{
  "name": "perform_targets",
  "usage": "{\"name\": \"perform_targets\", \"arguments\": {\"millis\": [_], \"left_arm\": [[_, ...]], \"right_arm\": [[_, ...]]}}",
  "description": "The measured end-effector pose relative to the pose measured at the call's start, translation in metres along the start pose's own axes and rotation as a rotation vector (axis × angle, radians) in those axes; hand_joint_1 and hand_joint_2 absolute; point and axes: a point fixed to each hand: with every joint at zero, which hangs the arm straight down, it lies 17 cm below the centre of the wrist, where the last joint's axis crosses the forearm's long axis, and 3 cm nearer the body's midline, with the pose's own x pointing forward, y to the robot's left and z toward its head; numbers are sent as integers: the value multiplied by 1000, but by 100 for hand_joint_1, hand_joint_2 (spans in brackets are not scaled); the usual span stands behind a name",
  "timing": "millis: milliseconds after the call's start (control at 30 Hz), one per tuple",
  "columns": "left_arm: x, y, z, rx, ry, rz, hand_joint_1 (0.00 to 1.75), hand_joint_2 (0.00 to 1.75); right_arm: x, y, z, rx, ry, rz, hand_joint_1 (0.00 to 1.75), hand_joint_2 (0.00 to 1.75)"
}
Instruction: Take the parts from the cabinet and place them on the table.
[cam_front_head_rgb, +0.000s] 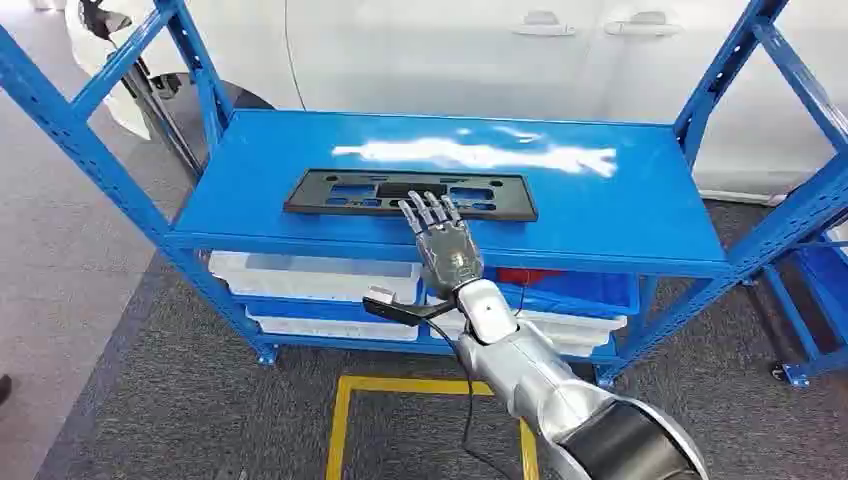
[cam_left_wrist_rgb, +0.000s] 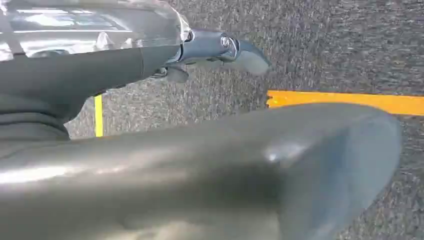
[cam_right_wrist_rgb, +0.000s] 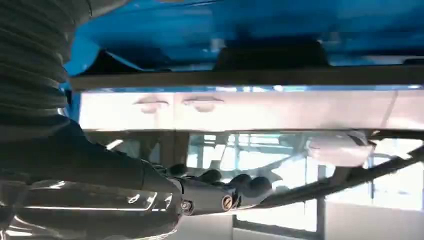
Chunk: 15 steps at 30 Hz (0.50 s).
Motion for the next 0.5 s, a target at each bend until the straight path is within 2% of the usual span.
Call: {"name": "perform_targets", "arguments": {"millis": [500], "left_arm": [[-2, 1, 0, -3, 3, -2, 0, 0]], "right_arm": [[11, -6, -6, -10, -8, 18, 0, 175]]}}
